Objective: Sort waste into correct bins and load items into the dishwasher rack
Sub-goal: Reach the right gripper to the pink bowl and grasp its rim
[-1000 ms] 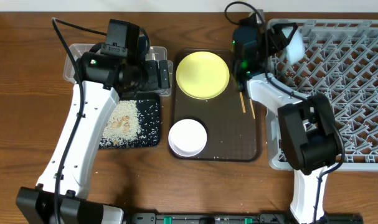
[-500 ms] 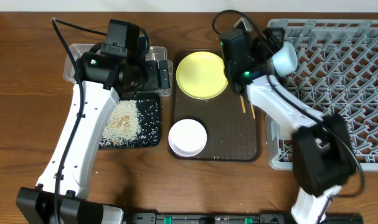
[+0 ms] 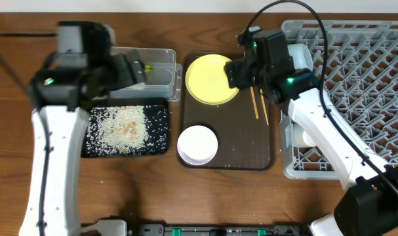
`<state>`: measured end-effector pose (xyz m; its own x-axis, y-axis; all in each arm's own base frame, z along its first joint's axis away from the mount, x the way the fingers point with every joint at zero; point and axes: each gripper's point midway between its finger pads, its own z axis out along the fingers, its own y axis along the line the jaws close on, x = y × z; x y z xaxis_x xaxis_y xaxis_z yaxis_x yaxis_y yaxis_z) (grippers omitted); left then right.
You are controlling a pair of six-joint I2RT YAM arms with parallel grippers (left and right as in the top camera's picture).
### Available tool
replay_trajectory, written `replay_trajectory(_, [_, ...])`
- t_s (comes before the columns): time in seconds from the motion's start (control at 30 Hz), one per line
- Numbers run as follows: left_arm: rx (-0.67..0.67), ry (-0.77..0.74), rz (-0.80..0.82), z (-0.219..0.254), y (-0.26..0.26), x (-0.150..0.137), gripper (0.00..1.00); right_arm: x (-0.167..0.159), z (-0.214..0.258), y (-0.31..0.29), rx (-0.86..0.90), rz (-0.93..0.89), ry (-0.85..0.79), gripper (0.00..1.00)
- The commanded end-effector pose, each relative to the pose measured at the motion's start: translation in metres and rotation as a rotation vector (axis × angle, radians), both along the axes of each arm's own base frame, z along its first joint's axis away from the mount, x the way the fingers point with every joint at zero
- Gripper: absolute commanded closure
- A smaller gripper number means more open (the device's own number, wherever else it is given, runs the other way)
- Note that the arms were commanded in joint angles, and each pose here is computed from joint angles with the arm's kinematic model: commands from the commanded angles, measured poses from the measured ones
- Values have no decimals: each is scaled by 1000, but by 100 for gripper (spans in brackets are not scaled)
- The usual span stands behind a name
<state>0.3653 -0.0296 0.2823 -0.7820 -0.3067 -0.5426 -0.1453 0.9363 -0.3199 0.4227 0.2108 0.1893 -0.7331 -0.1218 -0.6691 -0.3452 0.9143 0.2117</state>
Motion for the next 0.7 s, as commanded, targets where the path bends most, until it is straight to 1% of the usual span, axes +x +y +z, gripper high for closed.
replay_trajectory(0.0, [15,-38,33,13,14,1,5,-27,-17,40,134,35,163,25])
replay_trajectory(0.17, [15,-31,48,12,20,1,5,-65,-60,81,46,111,279,24])
replay_trajectory(0.27, [15,-31,48,12,19,1,5,-87,-89,89,-9,68,378,31])
replay_trajectory(0.3, [15,-31,48,12,19,1,5,-93,-100,87,-37,36,418,35])
replay_trajectory(0.43, [15,-31,48,12,19,1,5,-115,-135,76,-118,-24,553,44])
replay_trajectory(0.47, [15,-31,48,12,19,1,5,-119,-141,73,-135,-31,579,45])
replay_trajectory(0.5, [15,-32,48,12,19,1,5,-123,-148,70,-152,-43,608,50])
replay_trajectory(0.57, [15,-32,48,12,19,1,5,-127,-156,69,-159,-56,639,54])
replay_trajectory(0.67, [15,-31,48,12,19,1,5,-127,-158,68,-154,-56,652,64])
